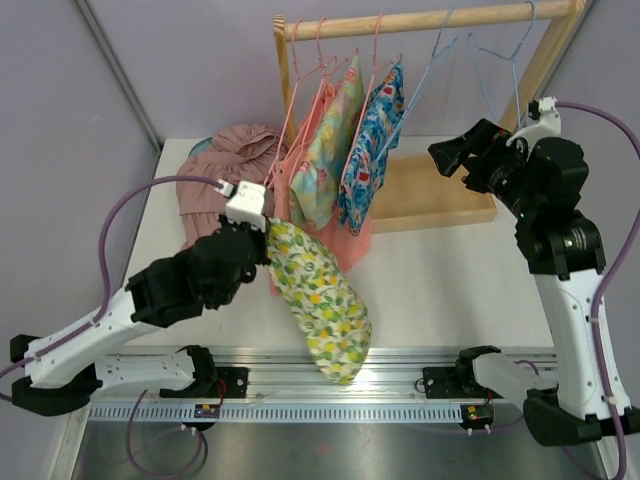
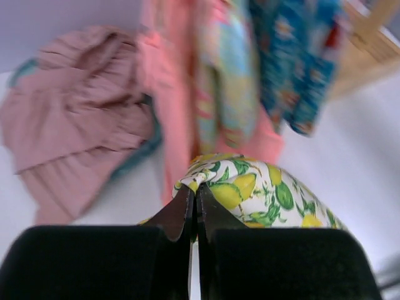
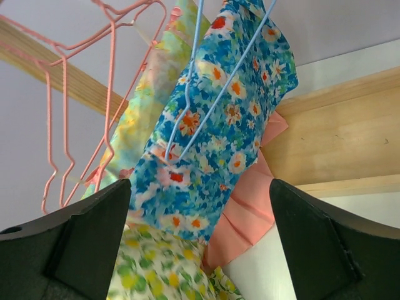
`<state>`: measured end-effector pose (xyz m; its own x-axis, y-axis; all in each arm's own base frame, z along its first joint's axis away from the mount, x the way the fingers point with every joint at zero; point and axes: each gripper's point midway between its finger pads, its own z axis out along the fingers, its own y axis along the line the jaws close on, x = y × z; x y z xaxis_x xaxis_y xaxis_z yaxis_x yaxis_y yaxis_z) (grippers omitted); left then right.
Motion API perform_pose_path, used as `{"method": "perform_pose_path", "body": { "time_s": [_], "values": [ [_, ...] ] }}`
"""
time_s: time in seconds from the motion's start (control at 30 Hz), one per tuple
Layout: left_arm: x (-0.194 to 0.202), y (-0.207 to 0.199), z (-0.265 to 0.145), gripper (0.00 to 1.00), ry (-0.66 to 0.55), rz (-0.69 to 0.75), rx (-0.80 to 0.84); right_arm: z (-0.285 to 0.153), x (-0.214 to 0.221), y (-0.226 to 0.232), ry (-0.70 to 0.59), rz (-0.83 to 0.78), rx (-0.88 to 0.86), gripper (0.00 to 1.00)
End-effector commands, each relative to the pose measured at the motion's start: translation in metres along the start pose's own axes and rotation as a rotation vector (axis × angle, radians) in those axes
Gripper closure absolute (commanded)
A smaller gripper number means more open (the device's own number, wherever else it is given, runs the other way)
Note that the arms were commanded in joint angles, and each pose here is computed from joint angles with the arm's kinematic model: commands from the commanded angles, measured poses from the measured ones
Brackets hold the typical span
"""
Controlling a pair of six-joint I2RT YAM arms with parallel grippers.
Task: Remove the skirt from the hanger
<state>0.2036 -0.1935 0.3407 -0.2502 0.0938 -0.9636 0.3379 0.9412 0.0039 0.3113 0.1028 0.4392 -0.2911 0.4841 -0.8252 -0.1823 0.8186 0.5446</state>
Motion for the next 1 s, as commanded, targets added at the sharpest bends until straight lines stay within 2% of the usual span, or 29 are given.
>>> {"method": "perform_pose_path", "body": {
  "time_s": [0.0,0.07,0.1,0.17,0.23,0.27,0.3,0.33,0.37,0.4,0.43,0.5,0.53,0.63,0.7,0.8,0.83,0.87,0.9,0.93,0.97],
  "values": [
    [-0.053,0.041,0.0,1.0,-0.088,0.073,-0.071,-0.026,0.002,-0.002,-0.031,-0.03,0.005,0.01],
    [-0.098,0.066,-0.002,1.0,-0.17,0.075,-0.121,-0.032,0.009,-0.005,-0.022,-0.03,0.01,0.01],
    [-0.107,0.08,0.01,1.0,-0.162,0.114,-0.184,-0.04,0.01,-0.005,-0.027,-0.033,0.007,0.01],
    [-0.152,0.093,0.005,1.0,-0.247,0.087,-0.192,-0.044,0.019,-0.01,-0.012,-0.03,0.016,0.0],
    [-0.173,0.11,0.03,1.0,-0.249,0.089,-0.223,-0.053,0.024,-0.012,-0.016,-0.027,0.019,0.01],
    [-0.202,0.118,0.024,1.0,-0.308,0.064,-0.23,-0.053,0.032,-0.018,-0.001,-0.024,0.03,0.01],
    [-0.212,0.123,0.03,1.0,-0.323,0.053,-0.229,-0.058,0.035,-0.018,-0.005,-0.021,0.028,0.01],
    [-0.211,0.133,0.062,1.0,-0.285,0.061,-0.245,-0.057,0.042,-0.022,0.013,-0.016,0.034,0.0],
    [-0.221,0.139,0.068,1.0,-0.298,0.051,-0.248,-0.058,0.046,-0.024,0.018,-0.014,0.037,0.01],
    [-0.246,0.144,0.062,1.0,-0.358,0.032,-0.249,-0.06,0.049,-0.026,0.02,-0.013,0.042,0.0],
    [-0.245,0.154,0.094,1.0,-0.329,0.038,-0.263,-0.059,0.057,-0.031,0.038,-0.01,0.051,0.01],
    [-0.272,0.163,0.099,1.0,-0.404,0.024,-0.27,-0.062,0.063,-0.035,0.046,-0.008,0.058,0.01],
    [-0.275,0.172,0.121,1.0,-0.413,0.018,-0.272,-0.06,0.071,-0.038,0.066,-0.002,0.061,0.01],
    [-0.283,0.179,0.149,1.0,-0.47,-0.022,-0.186,-0.059,0.085,-0.042,0.095,0.021,0.054,0.01],
    [-0.268,0.181,0.18,1.0,-0.443,-0.09,-0.156,-0.059,0.09,-0.041,0.105,0.024,0.038,0.0],
    [-0.224,0.188,0.23,0.98,-0.339,-0.121,-0.154,-0.059,0.094,-0.026,0.123,0.021,-0.056,0.01],
    [-0.196,0.196,0.247,0.88,-0.274,-0.137,-0.192,-0.061,0.091,-0.019,0.121,0.012,-0.09,0.01],
    [-0.18,0.202,0.254,0.66,-0.237,-0.155,-0.218,-0.063,0.085,-0.009,0.103,0.004,-0.137,0.0],
    [-0.163,0.211,0.261,0.11,-0.194,-0.199,-0.239,-0.068,0.082,0.004,0.111,-0.004,-0.198,0.01],
    [-0.138,0.213,0.266,0.01,-0.122,-0.219,-0.243,-0.076,0.072,0.017,0.087,-0.015,-0.246,0.0],
    [-0.124,0.216,0.265,0.01,-0.087,-0.238,-0.262,-0.08,0.064,0.027,0.068,-0.028,-0.285,0.01]
  ]
}}
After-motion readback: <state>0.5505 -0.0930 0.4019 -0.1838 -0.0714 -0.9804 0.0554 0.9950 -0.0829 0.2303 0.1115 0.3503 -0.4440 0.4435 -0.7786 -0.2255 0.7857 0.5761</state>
